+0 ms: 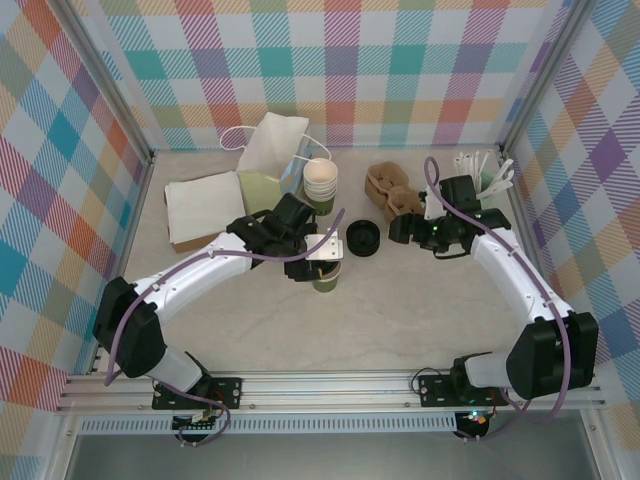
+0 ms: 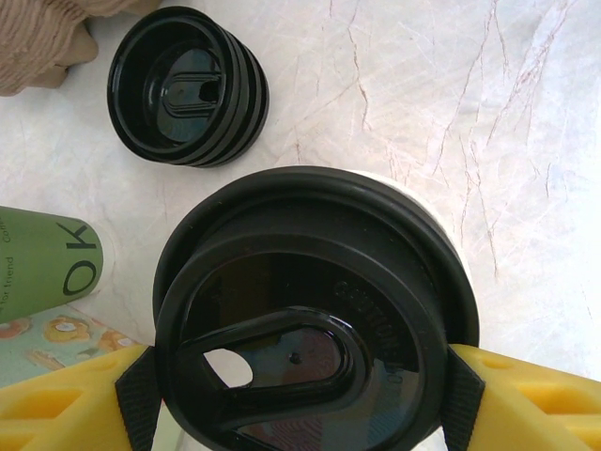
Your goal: Pack the takeout coffee
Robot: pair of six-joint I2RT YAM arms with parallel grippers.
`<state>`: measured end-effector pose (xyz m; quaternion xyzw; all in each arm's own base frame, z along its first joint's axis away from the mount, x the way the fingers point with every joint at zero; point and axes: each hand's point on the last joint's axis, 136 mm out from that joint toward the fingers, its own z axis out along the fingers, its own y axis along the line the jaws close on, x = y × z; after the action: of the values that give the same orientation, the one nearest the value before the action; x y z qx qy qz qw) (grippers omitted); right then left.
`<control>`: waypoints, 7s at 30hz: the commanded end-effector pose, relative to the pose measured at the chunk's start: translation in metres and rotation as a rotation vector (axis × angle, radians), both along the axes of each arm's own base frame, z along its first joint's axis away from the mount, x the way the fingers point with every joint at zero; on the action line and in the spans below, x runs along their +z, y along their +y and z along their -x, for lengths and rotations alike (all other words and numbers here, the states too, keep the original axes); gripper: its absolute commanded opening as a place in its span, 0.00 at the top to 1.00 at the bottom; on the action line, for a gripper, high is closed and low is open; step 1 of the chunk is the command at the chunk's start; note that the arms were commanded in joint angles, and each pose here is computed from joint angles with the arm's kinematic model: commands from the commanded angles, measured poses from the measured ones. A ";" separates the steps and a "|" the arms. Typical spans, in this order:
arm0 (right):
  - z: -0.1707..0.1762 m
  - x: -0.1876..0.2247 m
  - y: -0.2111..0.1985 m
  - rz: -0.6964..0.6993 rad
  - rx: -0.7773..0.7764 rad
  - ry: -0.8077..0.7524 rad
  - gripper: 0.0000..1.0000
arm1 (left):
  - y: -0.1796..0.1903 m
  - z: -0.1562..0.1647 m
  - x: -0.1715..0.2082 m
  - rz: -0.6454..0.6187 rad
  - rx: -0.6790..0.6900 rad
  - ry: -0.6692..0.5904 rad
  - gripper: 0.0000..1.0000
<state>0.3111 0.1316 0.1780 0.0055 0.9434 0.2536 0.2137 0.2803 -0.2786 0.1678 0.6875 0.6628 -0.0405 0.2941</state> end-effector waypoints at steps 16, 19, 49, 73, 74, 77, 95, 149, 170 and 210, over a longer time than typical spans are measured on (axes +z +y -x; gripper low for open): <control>0.006 0.000 -0.001 -0.030 0.018 -0.017 0.22 | -0.011 0.005 -0.005 -0.026 -0.061 0.038 0.25; 0.006 -0.001 -0.001 -0.033 0.018 -0.018 0.22 | -0.012 0.004 -0.007 -0.030 -0.061 0.043 0.25; 0.007 -0.005 0.001 -0.053 0.023 -0.007 0.22 | -0.017 0.003 0.001 0.003 -0.052 0.045 0.03; 0.019 0.006 0.073 -0.148 0.222 0.062 0.22 | 0.052 -0.008 0.072 0.586 0.802 0.078 0.01; 0.019 0.005 0.081 -0.142 0.242 0.071 0.22 | 0.061 -0.009 0.068 0.588 0.904 0.112 0.02; 0.018 0.003 0.097 -0.136 0.277 0.089 0.21 | 0.081 -0.007 0.052 0.529 1.114 0.210 0.07; 0.018 -0.027 0.154 -0.095 0.386 0.222 0.24 | 0.051 0.010 -0.014 0.574 1.266 0.739 0.18; 0.065 -0.121 0.109 0.161 0.352 0.577 0.54 | 0.074 0.026 -0.094 0.326 1.387 0.750 0.28; 0.017 -0.041 0.154 -0.049 0.402 0.301 0.45 | 0.056 -0.010 -0.013 0.562 1.294 0.712 0.18; 0.039 -0.035 0.179 0.517 0.710 0.096 0.00 | 0.174 -0.002 0.047 0.862 1.548 0.263 0.00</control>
<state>0.2736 0.3116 0.1384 -0.3438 0.9334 0.0785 0.0668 0.2823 -0.1170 0.2189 -0.1142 0.8969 -0.1736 0.3905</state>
